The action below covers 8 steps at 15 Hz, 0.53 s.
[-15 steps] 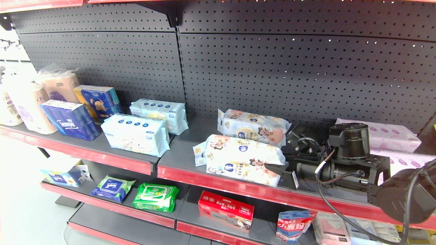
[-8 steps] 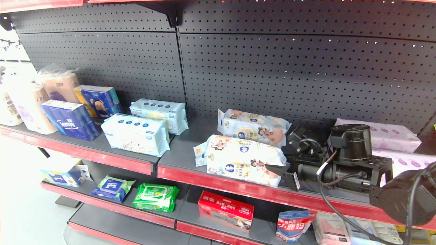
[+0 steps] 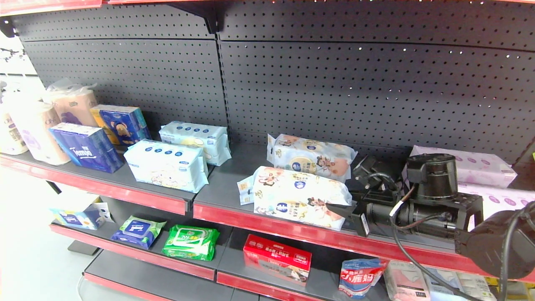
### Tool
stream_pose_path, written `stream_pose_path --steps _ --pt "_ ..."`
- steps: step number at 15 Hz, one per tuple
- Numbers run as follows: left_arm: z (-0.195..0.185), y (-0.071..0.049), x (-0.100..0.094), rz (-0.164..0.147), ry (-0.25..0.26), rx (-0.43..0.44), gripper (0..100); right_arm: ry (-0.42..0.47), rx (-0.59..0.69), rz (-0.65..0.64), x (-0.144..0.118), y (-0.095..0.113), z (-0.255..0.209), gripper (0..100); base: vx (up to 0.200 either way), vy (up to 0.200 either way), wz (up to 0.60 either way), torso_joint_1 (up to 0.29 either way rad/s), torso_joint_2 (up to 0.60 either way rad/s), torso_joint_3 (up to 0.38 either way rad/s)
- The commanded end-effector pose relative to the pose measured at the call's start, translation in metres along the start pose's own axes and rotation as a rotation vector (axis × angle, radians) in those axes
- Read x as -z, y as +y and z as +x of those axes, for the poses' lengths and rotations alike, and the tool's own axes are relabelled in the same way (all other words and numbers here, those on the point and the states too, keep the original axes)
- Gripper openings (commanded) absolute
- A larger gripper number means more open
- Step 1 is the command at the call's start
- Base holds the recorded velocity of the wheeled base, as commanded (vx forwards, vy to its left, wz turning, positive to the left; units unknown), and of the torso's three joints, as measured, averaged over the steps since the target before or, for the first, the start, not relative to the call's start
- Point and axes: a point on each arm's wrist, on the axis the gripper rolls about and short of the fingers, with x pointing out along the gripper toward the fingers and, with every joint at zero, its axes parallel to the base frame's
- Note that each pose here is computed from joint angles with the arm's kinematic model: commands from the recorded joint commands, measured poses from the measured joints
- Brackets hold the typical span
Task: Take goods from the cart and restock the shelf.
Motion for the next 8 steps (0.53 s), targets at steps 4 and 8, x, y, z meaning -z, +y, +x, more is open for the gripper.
stream_pose_path --steps 4,8 --pt "0.0 0.0 0.0 0.0 0.0 0.0 100 0.006 -0.004 -0.015 0.0012 0.0008 0.0002 0 0.0 0.0 0.0 0.0 0.0 0.0" --pt "0.0 0.0 -0.0001 0.0 -0.001 0.0 100 0.003 -0.004 -0.015 0.0004 0.0011 0.0001 0 0.0 0.0 0.0 0.0 0.0 0.0"
